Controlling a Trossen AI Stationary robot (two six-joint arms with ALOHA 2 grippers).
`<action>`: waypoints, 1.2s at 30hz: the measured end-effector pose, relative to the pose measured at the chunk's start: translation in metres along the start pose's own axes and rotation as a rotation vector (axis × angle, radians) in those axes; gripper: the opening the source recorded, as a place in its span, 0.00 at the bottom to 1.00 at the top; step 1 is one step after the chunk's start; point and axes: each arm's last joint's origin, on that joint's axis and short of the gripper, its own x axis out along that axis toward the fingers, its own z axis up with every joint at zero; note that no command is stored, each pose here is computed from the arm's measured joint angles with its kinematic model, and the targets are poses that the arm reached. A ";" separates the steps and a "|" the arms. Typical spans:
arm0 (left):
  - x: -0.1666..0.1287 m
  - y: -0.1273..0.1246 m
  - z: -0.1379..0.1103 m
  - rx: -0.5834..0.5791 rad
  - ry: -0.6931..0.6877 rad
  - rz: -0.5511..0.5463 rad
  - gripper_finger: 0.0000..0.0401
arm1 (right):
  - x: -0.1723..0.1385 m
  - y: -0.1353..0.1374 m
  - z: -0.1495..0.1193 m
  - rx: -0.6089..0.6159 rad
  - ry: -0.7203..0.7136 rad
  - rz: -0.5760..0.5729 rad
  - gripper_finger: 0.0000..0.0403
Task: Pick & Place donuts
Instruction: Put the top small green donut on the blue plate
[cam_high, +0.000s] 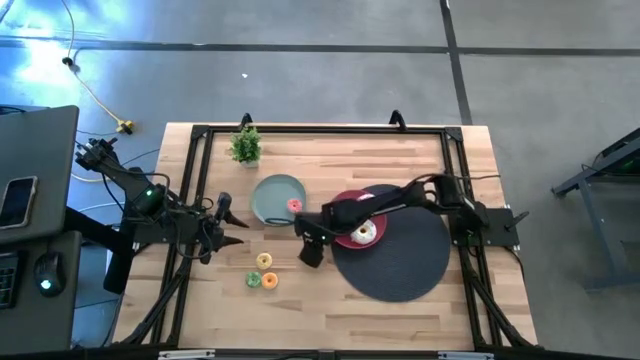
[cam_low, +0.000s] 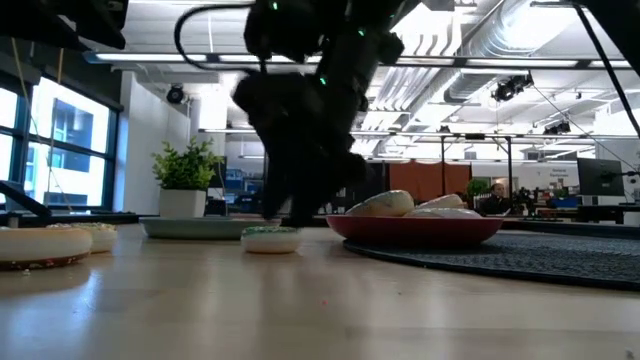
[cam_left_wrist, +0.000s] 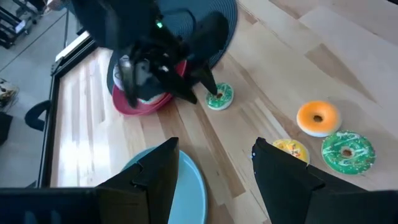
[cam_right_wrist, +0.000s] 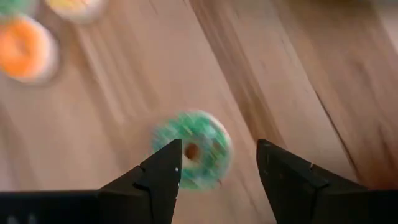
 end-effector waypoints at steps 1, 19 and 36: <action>0.000 0.000 0.000 0.000 0.000 0.000 0.48 | 0.003 -0.002 -0.002 -0.007 0.001 -0.003 0.49; 0.000 0.000 -0.003 0.012 0.026 0.007 0.48 | 0.012 0.001 -0.006 -0.116 -0.033 0.091 0.04; 0.000 0.002 -0.002 -0.008 0.035 0.071 0.48 | -0.054 -0.101 0.109 0.138 -0.256 0.017 0.03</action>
